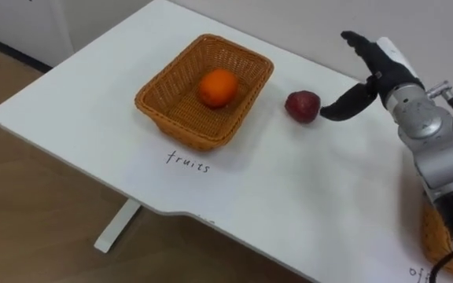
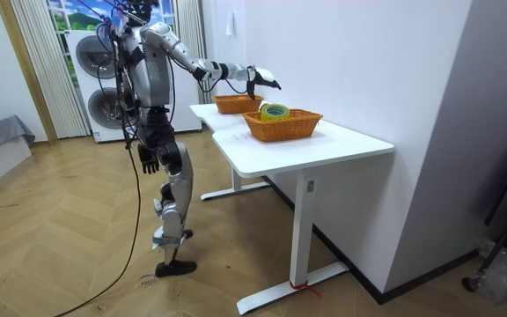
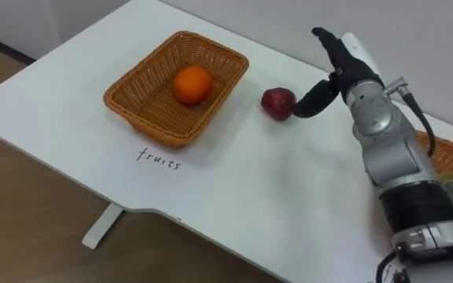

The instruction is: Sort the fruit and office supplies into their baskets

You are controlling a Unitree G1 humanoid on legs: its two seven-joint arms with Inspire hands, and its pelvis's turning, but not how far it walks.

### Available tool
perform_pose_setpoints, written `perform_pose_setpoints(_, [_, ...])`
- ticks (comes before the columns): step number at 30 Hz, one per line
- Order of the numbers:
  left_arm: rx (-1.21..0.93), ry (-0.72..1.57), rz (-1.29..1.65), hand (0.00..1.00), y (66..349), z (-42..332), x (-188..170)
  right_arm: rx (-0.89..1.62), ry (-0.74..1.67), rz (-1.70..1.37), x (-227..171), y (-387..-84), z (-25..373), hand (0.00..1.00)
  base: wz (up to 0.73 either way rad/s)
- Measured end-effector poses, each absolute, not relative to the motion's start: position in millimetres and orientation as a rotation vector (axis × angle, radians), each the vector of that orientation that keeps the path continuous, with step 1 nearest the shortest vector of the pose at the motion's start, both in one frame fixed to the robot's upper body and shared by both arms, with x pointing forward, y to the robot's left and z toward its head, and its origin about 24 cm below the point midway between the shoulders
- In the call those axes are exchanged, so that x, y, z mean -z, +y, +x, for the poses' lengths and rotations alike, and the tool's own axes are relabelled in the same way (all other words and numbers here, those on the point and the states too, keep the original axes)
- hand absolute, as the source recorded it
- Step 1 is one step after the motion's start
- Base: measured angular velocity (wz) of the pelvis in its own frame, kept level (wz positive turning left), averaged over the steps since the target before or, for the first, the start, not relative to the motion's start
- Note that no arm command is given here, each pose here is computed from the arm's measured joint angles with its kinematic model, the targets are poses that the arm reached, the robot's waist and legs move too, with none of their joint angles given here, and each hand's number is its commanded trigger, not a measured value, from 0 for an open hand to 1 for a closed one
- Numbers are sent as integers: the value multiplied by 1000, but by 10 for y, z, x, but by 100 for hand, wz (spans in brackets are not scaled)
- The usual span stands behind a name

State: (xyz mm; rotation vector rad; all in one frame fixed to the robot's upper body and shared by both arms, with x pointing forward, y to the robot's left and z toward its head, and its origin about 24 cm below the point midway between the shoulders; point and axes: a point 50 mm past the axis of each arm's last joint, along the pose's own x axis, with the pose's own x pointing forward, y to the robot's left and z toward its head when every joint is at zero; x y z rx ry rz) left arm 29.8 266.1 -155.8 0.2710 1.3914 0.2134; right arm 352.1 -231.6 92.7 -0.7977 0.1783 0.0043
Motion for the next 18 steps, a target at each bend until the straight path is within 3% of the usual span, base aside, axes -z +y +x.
perform_pose_setpoints(18, [-220,1393,281,0,2670,301,1558,-86,216,-813,-745,-2161,3507,0,2])
